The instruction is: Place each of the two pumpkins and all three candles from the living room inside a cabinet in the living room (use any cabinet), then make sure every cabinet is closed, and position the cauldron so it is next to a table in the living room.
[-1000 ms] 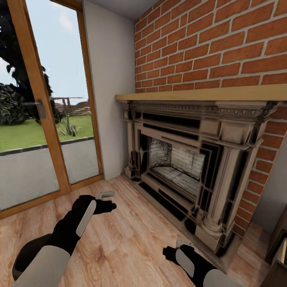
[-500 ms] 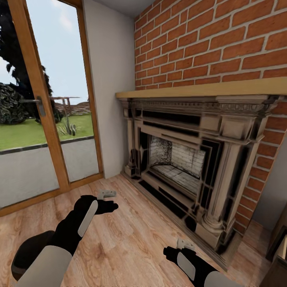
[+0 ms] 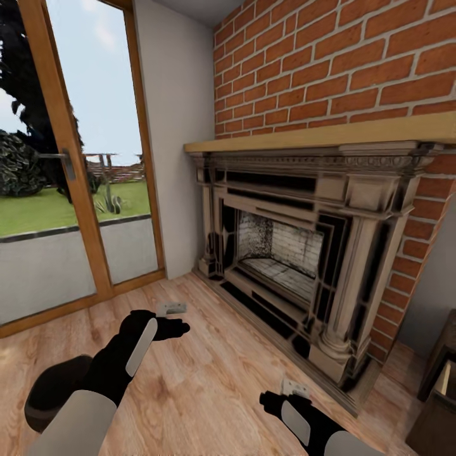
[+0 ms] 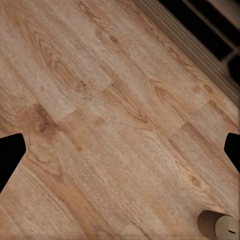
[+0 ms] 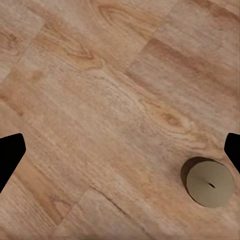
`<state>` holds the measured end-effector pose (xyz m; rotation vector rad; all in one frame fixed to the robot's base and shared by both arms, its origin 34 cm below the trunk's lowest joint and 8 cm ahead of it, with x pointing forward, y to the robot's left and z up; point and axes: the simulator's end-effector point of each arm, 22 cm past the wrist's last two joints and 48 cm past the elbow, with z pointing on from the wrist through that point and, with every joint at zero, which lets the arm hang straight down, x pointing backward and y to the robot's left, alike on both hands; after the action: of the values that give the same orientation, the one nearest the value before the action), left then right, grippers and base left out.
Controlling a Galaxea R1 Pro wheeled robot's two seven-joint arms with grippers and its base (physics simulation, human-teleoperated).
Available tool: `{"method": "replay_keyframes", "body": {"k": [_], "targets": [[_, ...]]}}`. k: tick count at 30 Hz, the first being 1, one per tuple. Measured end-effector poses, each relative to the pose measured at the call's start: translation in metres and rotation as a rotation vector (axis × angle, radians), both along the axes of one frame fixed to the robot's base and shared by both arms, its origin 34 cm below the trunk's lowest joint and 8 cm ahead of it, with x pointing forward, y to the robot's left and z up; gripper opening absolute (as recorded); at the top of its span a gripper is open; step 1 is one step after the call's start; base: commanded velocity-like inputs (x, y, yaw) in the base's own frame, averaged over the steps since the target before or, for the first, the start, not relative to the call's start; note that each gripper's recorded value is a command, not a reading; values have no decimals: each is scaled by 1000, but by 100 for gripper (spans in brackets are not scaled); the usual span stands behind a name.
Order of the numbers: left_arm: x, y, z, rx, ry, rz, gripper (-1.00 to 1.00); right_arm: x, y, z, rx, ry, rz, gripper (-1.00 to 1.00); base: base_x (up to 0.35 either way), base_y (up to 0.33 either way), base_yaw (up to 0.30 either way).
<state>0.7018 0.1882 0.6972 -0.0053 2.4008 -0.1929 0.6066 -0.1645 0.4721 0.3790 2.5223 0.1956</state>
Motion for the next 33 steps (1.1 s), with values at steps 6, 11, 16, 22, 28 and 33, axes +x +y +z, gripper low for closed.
{"method": "replay_keyframes", "body": {"k": [6,11,16,22,28,33], "targets": [[-2,-3,-12,-3,0,-3,100,-3,-2,-14,-1,2,-4,100,-197,0,0],[-4,-4,-22,-4,-1,-3,100,-5,-5,-25,-2,-5,-16,100,-66,0,0],[-7,-4,-33,-5,-1,-4,100,-8,-7,-37,-6,-5,-22,100,-9,0,0],[-10,-7,-45,-8,-1,-6,100,-11,-7,-50,-4,-4,-27,100,-1,0,0],[-13,-9,-58,-8,-1,-8,100,-15,-8,-64,-3,-2,-30,100,0,0,0],[-15,-9,-69,-9,-1,-9,100,-23,-12,-80,-9,15,-36,100,0,0,0]]}}
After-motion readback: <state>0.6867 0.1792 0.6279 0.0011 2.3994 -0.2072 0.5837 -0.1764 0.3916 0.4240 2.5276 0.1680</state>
